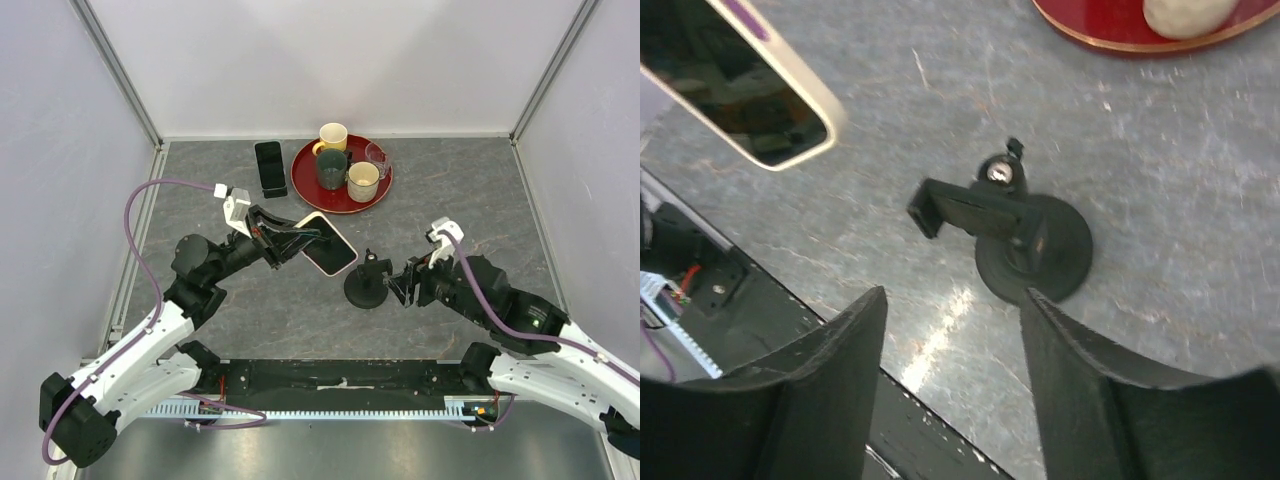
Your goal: Place the phone on the phone stand
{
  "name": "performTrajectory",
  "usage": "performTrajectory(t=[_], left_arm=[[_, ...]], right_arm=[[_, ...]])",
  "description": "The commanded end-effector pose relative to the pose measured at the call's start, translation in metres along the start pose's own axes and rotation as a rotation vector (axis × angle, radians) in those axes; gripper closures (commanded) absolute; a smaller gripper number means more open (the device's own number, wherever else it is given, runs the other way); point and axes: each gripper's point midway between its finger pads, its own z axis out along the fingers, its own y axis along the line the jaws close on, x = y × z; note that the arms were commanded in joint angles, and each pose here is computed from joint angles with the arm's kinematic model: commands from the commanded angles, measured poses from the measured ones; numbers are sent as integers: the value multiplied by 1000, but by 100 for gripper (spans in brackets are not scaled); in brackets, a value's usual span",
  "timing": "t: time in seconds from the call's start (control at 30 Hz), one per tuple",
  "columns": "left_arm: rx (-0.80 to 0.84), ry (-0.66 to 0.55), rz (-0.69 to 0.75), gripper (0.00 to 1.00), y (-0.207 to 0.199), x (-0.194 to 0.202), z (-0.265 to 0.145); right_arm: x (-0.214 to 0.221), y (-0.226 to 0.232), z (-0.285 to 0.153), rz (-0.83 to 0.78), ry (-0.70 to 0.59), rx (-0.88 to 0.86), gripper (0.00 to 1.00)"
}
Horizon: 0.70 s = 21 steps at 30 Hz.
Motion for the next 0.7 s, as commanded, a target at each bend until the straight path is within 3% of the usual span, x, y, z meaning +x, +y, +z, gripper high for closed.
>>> performTrajectory(t=[0.0,0.27,0.67], left_arm=[[21,-76,84,98,-7,-23,3],[53,-47,67,98,-9,-17,6],[95,-25,30,98,-15,-12,9]], right_arm=[[13,-15,9,-8,76,103,41],[5,-24,25,-36,7,155,55],[17,-33,40,-80,-25,174,57]])
